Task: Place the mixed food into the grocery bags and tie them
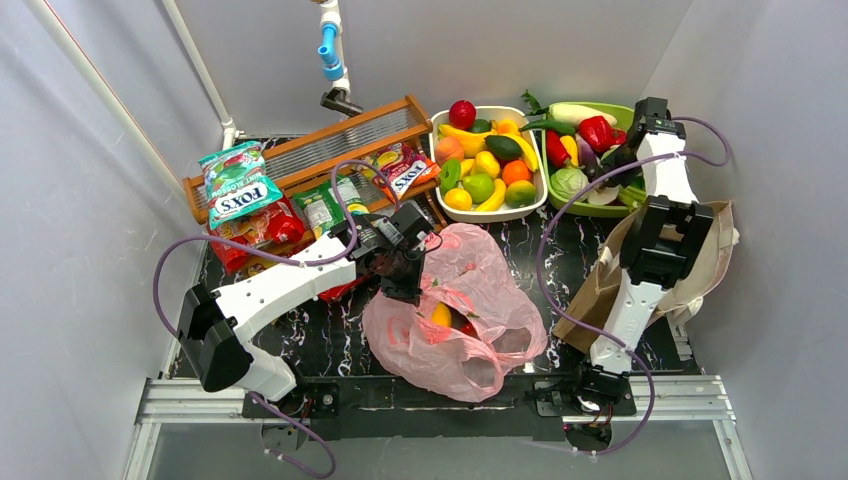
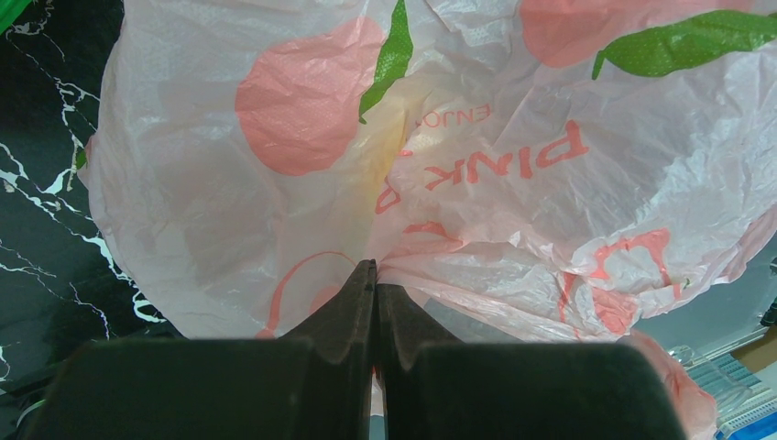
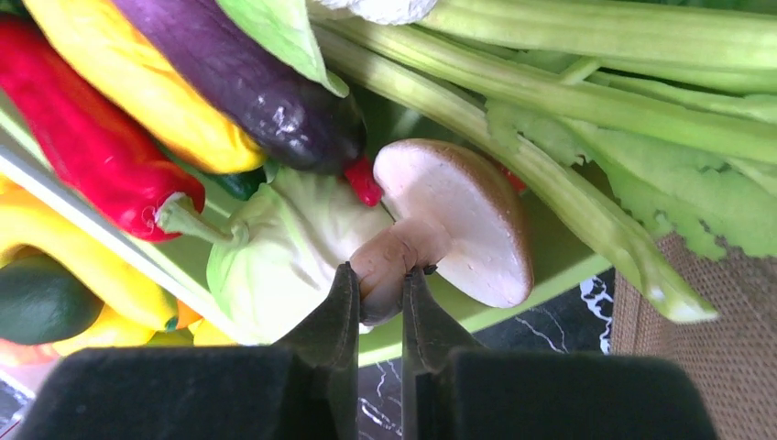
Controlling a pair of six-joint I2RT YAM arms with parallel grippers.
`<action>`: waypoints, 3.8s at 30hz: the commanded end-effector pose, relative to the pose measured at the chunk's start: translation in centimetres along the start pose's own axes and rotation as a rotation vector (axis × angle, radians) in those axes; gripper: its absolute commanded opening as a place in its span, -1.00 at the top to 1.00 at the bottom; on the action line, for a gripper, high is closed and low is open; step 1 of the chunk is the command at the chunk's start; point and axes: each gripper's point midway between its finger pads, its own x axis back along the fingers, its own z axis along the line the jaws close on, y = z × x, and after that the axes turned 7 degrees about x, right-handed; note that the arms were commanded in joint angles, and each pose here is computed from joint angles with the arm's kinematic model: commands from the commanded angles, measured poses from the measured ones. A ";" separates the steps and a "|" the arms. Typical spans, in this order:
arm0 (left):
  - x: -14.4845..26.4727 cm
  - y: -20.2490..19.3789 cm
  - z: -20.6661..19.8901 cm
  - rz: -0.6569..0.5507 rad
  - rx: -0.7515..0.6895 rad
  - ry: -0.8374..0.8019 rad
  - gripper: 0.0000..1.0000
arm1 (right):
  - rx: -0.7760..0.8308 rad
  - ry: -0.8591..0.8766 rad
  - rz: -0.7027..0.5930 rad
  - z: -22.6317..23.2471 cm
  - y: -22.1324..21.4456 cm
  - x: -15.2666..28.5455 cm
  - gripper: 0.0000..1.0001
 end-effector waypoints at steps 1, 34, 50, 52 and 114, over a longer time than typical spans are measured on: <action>0.8 0.3 -0.5 -0.002 0.001 -0.010 1.00 | 0.009 0.112 -0.019 1.5 -0.3 5.5 0.97; 3.3 2.6 -3.1 -0.054 0.024 -0.066 1.00 | 0.240 0.763 -0.033 8.9 -10.5 26.6 0.97; 4.2 4.2 -4.9 -0.078 0.029 -0.102 1.00 | 0.540 1.196 -0.009 10.0 -24.2 37.8 0.97; 4.3 4.3 -5.2 -0.077 0.030 -0.111 1.00 | 0.565 1.226 0.007 9.8 -25.2 38.4 0.97; 4.8 7.3 -7.8 -0.046 0.009 -0.111 1.00 | 0.912 0.689 -0.098 8.9 -30.7 17.4 -0.32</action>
